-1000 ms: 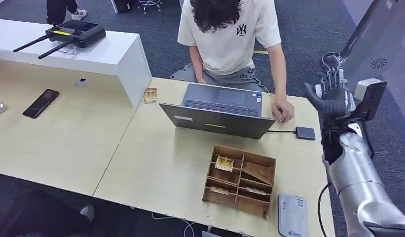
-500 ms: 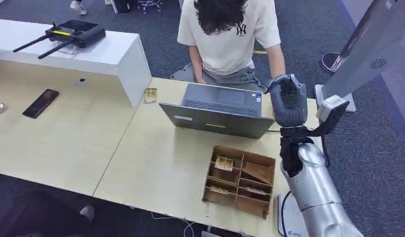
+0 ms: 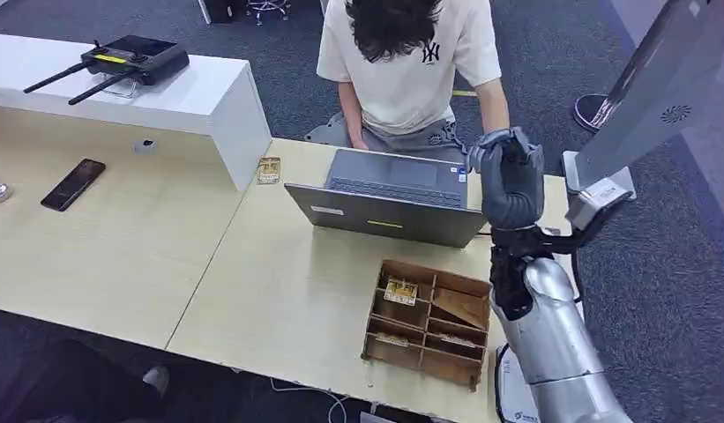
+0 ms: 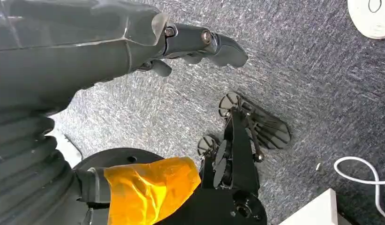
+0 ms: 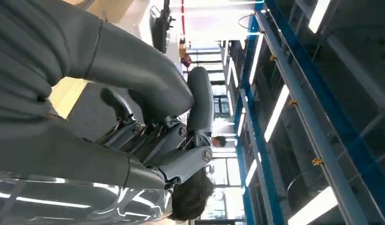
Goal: Pass the card to the sensor for recognition and then transmit it.
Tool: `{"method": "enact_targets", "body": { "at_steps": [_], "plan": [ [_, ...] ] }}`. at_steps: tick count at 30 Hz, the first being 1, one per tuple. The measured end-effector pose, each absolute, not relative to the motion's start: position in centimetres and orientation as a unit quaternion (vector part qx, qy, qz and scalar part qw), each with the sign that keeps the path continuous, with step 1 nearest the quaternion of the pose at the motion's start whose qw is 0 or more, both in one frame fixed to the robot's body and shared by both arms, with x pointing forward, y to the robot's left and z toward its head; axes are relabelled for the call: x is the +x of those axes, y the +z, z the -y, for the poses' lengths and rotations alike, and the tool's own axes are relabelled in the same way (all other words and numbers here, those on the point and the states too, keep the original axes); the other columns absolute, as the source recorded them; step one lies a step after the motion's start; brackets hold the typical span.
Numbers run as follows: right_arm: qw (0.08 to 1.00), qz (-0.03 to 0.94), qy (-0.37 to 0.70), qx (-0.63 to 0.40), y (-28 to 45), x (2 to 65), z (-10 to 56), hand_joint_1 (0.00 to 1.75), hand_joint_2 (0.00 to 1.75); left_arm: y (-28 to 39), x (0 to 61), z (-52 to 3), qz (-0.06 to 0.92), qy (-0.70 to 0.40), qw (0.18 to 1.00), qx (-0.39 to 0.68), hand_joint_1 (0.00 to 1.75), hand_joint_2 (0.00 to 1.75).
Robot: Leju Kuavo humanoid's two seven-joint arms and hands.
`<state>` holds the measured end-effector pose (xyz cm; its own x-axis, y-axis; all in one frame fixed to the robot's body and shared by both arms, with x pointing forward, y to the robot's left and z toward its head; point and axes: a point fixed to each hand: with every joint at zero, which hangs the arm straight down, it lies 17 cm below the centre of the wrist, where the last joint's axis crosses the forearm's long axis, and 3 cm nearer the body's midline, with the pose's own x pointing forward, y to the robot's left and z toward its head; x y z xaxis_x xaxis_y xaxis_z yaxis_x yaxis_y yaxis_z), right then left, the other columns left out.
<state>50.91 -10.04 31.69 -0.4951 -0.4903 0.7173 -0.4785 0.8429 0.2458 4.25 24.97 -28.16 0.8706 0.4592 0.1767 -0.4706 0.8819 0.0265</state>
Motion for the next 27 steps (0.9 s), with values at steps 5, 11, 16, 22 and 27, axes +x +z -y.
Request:
{"method": "enact_targets", "body": {
  "at_steps": [5,11,16,22,27],
  "plan": [
    [0.437,0.848,-0.009,0.3,29.6,49.3,8.2,0.0,1.75,-28.2,4.2,-25.0,0.08,0.243,0.966,0.036,0.0,1.75],
    [0.47,0.816,0.018,0.336,26.4,47.1,5.0,0.0,1.75,-28.2,4.2,-25.0,0.08,0.246,0.965,0.035,0.0,1.75],
    [0.482,0.803,0.011,0.35,25.1,46.1,4.5,0.0,1.75,-28.2,4.2,-25.0,0.079,0.247,0.965,0.035,0.0,1.75],
    [0.485,0.798,0.003,0.356,24.8,45.5,4.6,0.0,1.75,-28.2,4.2,-24.9,0.079,0.247,0.965,0.035,0.0,1.75],
    [0.485,0.797,-0.007,0.36,24.8,45.1,5.0,0.0,1.75,-28.2,4.2,-24.8,0.078,0.249,0.965,0.034,0.0,1.75]
  ]
}}
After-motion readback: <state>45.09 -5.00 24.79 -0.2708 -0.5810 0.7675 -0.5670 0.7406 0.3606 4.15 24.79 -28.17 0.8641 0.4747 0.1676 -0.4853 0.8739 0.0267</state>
